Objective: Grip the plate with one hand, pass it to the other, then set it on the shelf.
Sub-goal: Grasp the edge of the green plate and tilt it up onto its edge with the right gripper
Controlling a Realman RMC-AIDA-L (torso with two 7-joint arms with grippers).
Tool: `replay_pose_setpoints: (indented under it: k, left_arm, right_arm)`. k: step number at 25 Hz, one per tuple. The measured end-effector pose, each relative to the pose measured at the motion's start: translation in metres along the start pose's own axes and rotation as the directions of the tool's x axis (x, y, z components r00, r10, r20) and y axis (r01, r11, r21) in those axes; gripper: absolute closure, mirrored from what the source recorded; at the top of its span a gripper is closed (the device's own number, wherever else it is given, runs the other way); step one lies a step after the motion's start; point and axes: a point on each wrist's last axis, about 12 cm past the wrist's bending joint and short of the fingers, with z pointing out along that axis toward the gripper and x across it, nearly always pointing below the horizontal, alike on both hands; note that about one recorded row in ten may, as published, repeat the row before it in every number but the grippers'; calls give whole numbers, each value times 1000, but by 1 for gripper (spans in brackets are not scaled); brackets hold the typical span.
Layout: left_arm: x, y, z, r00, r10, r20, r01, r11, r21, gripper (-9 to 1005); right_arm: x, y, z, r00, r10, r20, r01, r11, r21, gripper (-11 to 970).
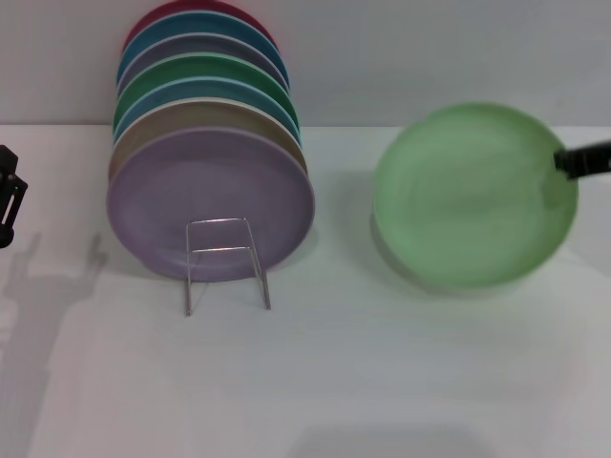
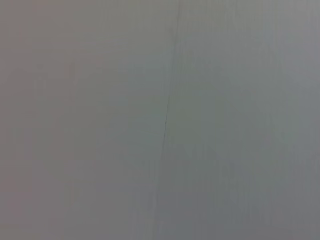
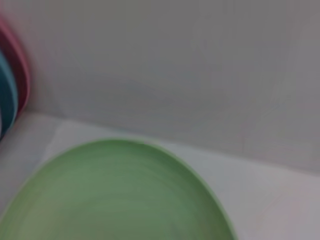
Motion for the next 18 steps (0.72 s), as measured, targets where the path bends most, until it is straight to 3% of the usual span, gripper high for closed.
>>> replay_pose_setpoints:
  k: [9, 18]
  left_arm:
    - [-1, -1, 2, 1000, -4, 6, 4, 1000, 2, 183]
    - [-3, 0, 1, 1000, 0, 21, 0, 1000, 4, 183]
  right_arm:
    - [-17, 19, 14, 972, -96, 213, 82, 994, 74, 944]
    - [-6, 30, 24, 919, -132, 372, 86, 987, 139, 943]
